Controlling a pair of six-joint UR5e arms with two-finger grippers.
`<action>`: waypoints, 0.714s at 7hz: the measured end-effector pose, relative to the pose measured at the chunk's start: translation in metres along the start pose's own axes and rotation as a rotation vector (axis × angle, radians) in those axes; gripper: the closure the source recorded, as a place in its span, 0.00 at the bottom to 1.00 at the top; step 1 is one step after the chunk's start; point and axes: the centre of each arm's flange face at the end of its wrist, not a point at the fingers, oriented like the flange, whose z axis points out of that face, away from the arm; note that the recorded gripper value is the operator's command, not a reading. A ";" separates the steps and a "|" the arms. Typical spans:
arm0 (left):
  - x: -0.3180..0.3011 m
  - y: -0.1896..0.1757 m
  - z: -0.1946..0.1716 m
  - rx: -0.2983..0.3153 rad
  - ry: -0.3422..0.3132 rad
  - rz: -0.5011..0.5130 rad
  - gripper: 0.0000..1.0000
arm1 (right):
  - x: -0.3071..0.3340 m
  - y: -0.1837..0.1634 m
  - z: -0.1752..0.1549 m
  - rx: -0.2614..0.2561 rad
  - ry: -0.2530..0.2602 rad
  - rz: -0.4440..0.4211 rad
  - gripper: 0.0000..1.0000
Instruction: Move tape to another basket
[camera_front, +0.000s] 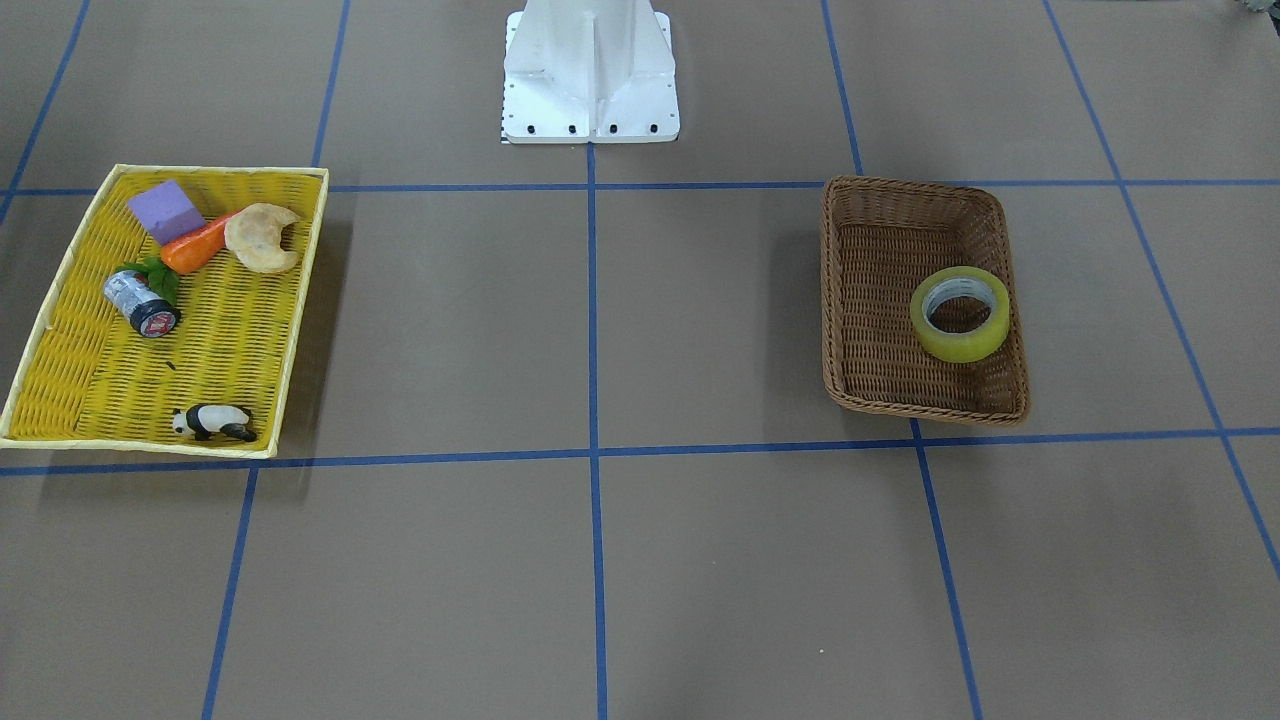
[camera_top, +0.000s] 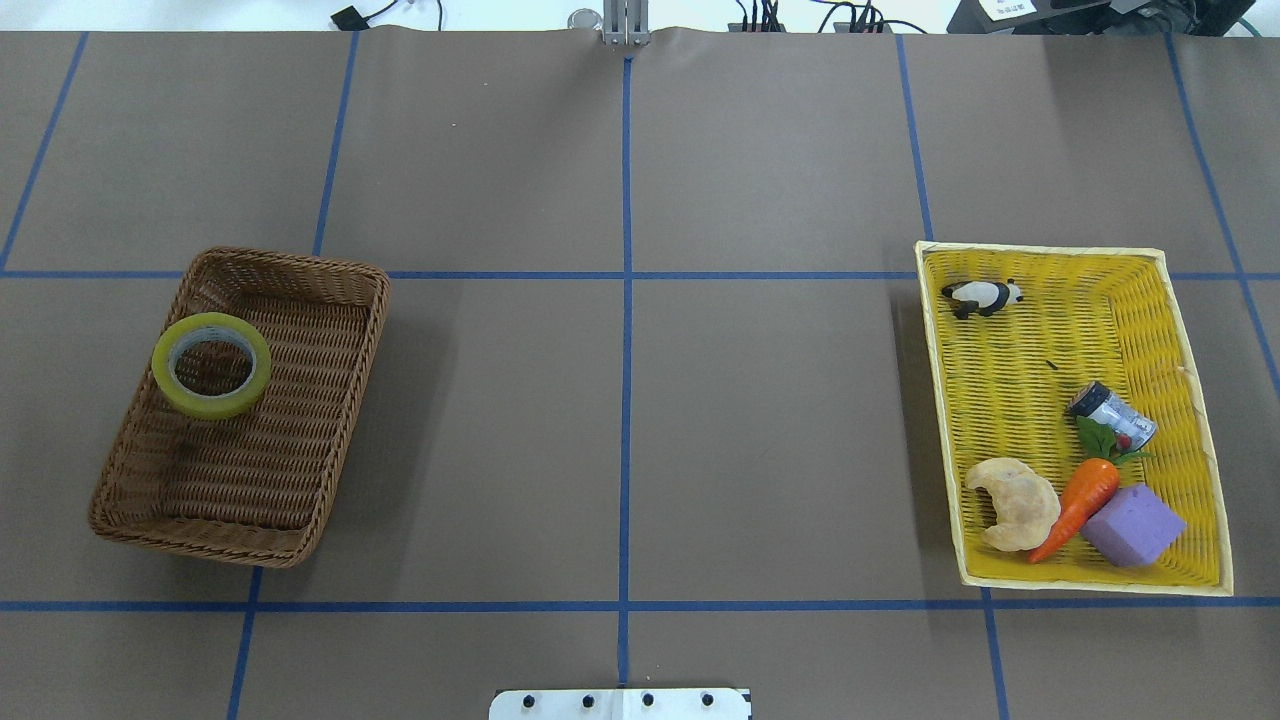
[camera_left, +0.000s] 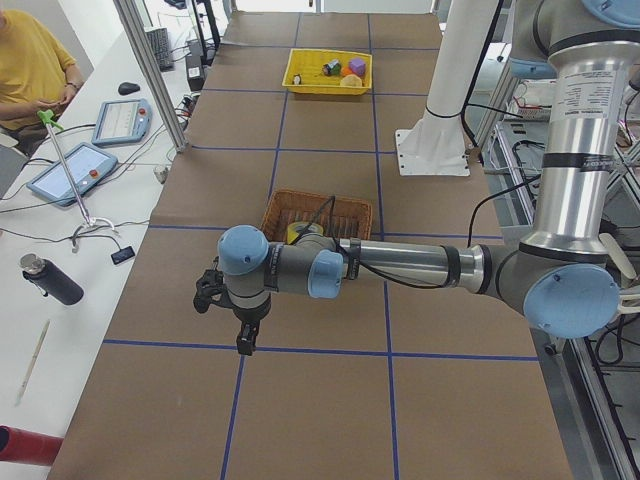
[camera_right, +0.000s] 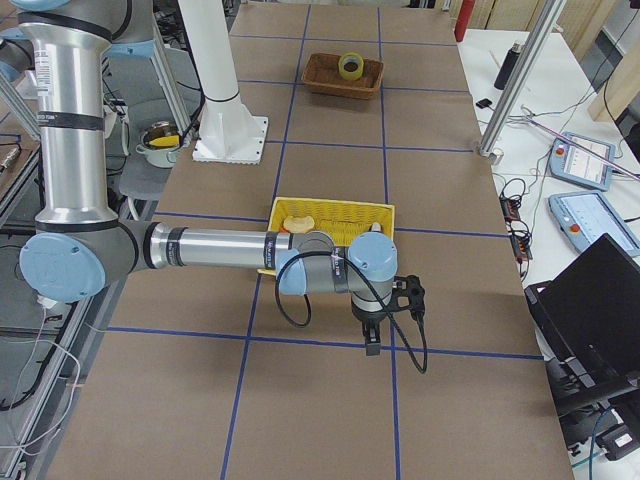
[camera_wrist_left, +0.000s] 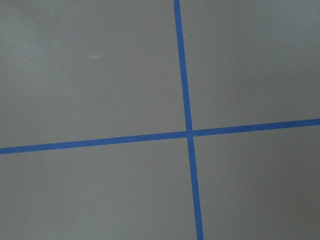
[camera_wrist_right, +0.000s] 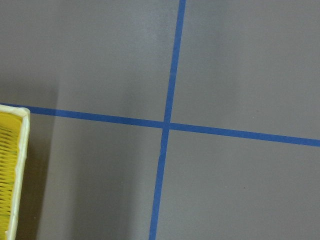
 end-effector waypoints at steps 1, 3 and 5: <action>0.000 0.000 0.000 0.000 -0.006 0.002 0.01 | 0.000 -0.001 0.000 0.001 0.000 -0.001 0.00; -0.004 0.000 0.000 -0.001 -0.045 0.003 0.01 | -0.001 -0.001 -0.001 0.002 0.000 -0.001 0.00; -0.006 0.000 0.000 -0.001 -0.064 0.004 0.01 | 0.000 -0.001 0.000 0.001 0.001 0.000 0.00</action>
